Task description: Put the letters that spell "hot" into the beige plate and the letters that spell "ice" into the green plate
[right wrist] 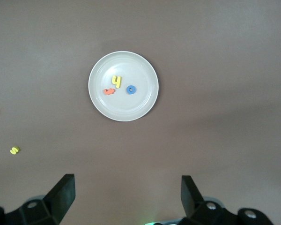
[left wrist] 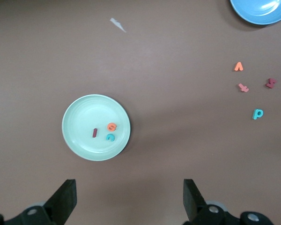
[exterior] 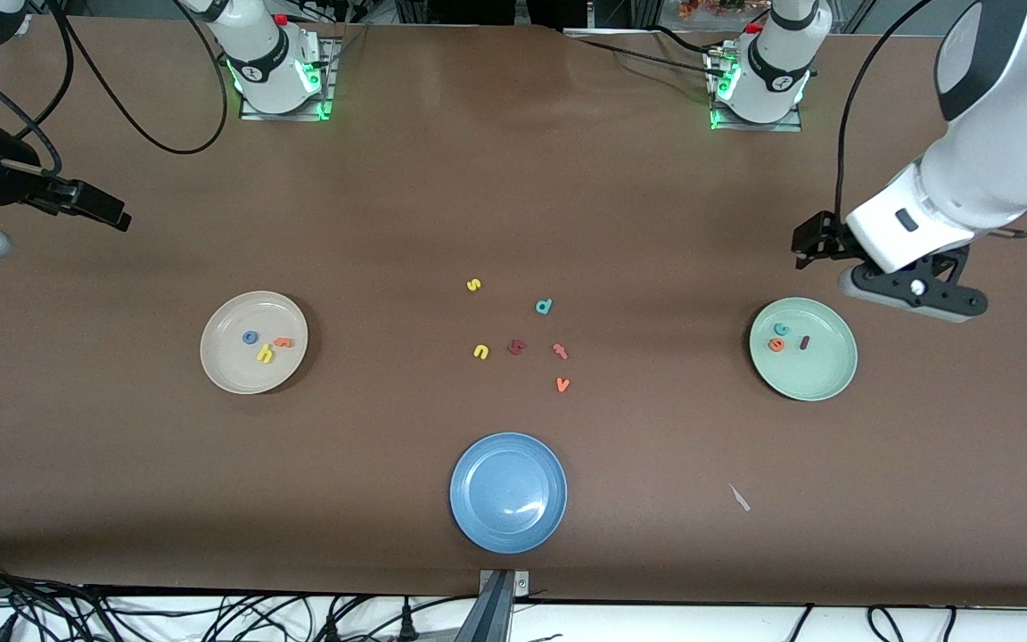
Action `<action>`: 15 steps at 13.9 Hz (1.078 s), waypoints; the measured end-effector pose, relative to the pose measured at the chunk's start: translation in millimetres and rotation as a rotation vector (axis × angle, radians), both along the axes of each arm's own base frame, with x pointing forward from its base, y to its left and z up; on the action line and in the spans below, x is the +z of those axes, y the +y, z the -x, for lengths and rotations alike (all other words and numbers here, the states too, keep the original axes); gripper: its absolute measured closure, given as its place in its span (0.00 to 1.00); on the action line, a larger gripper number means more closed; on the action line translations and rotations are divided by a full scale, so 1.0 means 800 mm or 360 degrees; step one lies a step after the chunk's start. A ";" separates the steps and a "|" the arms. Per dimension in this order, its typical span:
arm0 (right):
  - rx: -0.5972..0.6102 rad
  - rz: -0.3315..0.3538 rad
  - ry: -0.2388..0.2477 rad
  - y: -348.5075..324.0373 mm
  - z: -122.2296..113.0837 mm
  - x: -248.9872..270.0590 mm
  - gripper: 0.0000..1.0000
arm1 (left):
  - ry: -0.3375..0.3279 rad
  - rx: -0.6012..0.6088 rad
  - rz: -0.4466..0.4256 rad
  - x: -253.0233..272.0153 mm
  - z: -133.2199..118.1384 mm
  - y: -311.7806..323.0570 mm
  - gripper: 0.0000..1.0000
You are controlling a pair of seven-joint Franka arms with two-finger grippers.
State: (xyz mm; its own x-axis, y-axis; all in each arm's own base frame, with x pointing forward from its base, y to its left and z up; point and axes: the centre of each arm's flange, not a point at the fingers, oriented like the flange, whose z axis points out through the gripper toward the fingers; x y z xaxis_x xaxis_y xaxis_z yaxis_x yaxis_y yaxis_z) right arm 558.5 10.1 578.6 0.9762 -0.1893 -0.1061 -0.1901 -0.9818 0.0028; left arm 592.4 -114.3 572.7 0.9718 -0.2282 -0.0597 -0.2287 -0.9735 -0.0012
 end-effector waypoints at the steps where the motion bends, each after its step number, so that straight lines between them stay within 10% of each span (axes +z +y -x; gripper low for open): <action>1: 0.0052 -0.0005 0.0005 -0.003 -0.002 -0.002 0.00 | -0.0016 0.0019 -0.0010 0.009 0.011 0.009 0.00; 15: 0.0195 -0.0018 -0.0002 -0.013 -0.010 0.008 0.00 | -0.0043 0.0185 -0.0002 -0.015 0.038 0.080 0.00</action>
